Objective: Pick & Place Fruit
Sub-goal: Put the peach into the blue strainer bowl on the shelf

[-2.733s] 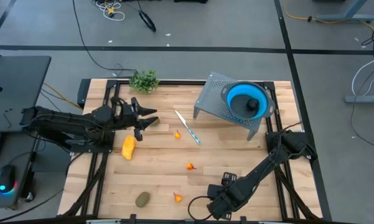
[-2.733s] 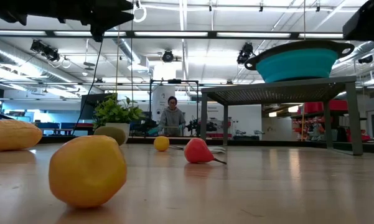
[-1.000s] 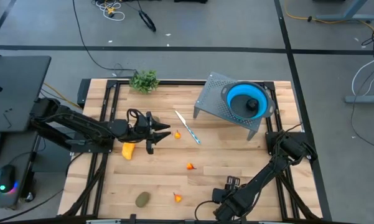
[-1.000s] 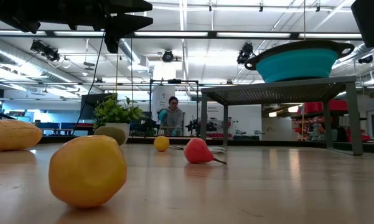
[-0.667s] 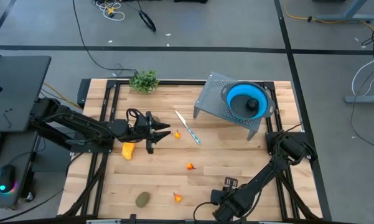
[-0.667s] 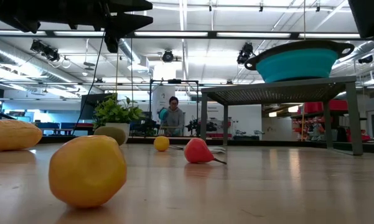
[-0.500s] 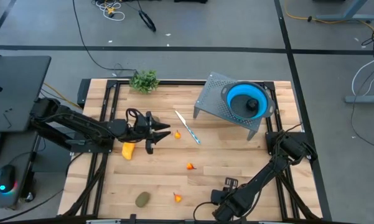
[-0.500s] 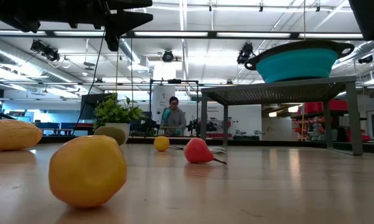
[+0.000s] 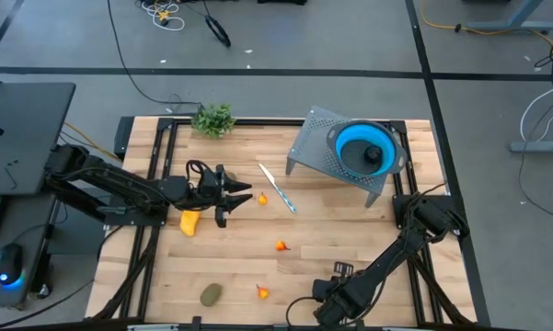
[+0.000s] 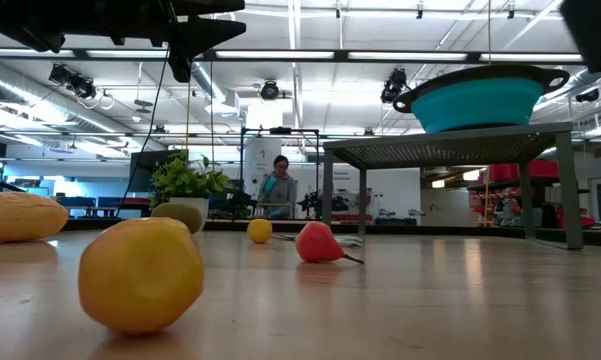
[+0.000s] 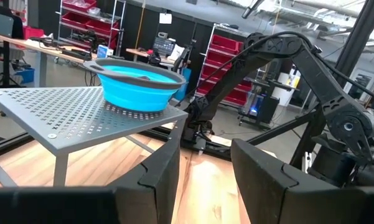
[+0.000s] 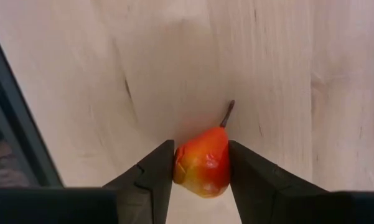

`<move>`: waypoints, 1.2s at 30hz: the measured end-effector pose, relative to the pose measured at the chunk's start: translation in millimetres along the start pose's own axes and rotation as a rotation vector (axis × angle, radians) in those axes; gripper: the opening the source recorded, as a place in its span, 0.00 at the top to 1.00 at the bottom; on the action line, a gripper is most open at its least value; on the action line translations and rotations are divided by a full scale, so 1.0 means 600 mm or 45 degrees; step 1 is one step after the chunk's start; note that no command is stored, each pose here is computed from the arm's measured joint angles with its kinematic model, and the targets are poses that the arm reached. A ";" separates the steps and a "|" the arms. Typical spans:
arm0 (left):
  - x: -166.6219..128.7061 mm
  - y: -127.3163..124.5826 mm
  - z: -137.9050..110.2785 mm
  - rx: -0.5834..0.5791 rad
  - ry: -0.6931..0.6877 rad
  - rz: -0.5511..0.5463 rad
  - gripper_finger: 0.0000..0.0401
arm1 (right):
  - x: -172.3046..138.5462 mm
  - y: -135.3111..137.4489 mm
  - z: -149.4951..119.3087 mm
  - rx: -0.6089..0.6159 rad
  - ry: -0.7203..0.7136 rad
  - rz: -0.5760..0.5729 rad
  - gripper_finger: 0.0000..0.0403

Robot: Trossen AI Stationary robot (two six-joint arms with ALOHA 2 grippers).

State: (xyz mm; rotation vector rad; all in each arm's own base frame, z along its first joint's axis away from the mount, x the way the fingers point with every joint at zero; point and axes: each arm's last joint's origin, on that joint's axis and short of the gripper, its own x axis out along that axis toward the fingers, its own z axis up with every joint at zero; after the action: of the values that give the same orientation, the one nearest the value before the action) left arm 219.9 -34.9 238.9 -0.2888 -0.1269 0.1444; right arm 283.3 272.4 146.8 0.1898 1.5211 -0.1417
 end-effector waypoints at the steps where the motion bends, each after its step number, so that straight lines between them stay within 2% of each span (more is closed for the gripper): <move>1: 0.000 0.000 0.000 0.000 0.000 0.001 0.62 | -0.005 -0.004 0.004 0.010 -0.005 0.003 0.64; 9: 0.000 0.000 0.001 -0.003 -0.008 0.000 0.62 | -0.114 -0.070 0.026 0.077 -0.190 -0.064 0.64; 15: 0.000 0.000 0.002 0.000 -0.014 -0.002 0.62 | -0.231 -0.169 0.012 0.138 -0.341 -0.237 0.64; 23: 0.000 -0.001 0.002 0.005 -0.015 -0.004 0.62 | -0.355 -0.295 -0.008 0.378 -0.734 -0.306 0.64; 28: 0.000 -0.001 0.002 0.008 -0.015 -0.004 0.62 | -0.387 -0.356 -0.021 0.516 -0.831 -0.424 0.64; 36: 0.000 0.000 0.002 0.009 -0.014 -0.004 0.62 | -0.392 -0.423 -0.024 0.665 -0.714 -0.612 0.64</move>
State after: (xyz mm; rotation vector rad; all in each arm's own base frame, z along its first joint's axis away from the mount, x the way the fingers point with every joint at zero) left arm 219.7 -34.9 240.1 -0.2806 -0.1374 0.1436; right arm 204.9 21.1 372.4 0.1743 0.9191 -0.9048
